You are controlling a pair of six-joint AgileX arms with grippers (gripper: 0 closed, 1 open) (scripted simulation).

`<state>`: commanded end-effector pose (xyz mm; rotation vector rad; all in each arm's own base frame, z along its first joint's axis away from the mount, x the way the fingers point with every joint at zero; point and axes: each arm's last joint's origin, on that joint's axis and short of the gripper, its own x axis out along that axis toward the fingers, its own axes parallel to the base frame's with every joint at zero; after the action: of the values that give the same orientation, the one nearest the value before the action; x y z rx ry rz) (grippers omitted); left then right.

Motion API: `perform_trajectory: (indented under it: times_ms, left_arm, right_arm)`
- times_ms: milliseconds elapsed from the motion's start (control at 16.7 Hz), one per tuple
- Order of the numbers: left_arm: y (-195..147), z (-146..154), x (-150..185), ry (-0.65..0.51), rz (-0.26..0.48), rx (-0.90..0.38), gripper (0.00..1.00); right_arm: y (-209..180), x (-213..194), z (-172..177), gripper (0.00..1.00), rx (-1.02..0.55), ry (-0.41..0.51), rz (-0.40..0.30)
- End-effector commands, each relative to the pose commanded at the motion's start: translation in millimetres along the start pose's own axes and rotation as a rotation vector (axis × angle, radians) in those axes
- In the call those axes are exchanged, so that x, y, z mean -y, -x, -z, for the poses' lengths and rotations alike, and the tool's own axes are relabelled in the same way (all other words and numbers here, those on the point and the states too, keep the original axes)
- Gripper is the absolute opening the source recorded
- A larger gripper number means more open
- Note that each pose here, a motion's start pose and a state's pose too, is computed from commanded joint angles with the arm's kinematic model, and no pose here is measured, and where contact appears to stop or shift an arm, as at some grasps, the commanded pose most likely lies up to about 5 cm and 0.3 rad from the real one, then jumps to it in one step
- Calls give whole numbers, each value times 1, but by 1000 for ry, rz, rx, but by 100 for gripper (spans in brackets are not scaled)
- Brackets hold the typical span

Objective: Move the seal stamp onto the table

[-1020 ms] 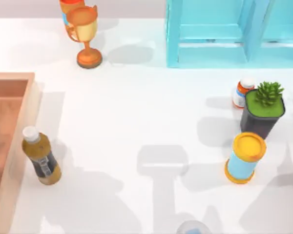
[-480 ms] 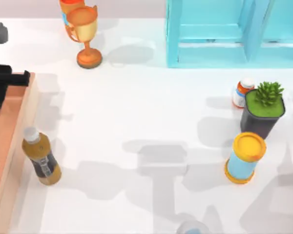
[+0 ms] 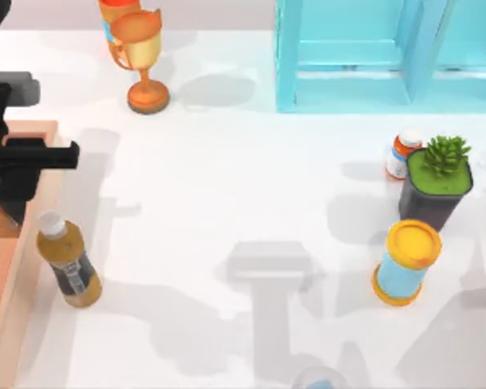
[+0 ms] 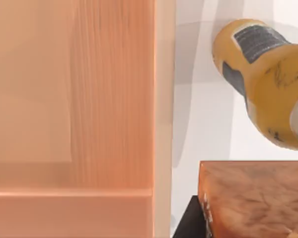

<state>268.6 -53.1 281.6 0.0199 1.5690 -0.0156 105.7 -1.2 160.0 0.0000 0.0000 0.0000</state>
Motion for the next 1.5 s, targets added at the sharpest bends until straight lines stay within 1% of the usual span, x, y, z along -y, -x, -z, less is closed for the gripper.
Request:
perform_trajectory:
  times_ms: [240, 420, 540, 660, 780, 900, 1080, 1200, 1380, 1500]
  left_arm:
    - [2, 0, -1, 3, 1, 8, 0]
    - [17, -2, 3, 13, 14, 73, 0]
    - [25, -10, 14, 15, 34, 120, 0]
    - [24, -23, 31, 10, 56, 146, 0]
    - [12, -37, 55, 4, 71, 145, 0]
    - [-9, -50, 81, -1, 74, 121, 0]
    - [-51, -64, 121, -2, 55, 67, 0]
    - [-79, -67, 143, -1, 34, 33, 0]
    - [-107, -67, 162, 1, 7, 3, 0]
    - [-110, -67, 164, 2, 5, 0, 0]
  right_arm:
    - [0, 0, 0, 100, 0, 0, 0]
    - [0, 0, 0, 100, 0, 0, 0]
    - [0, 0, 0, 100, 0, 0, 0]
    - [0, 0, 0, 100, 0, 0, 0]
    - [0, 0, 0, 100, 0, 0, 0]
    - [0, 0, 0, 100, 0, 0, 0]
    - [0, 0, 0, 100, 0, 0, 0]
    - [0, 0, 0, 100, 0, 0, 0]
    - [0, 0, 0, 100, 0, 0, 0]
    - [0, 0, 0, 100, 0, 0, 0]
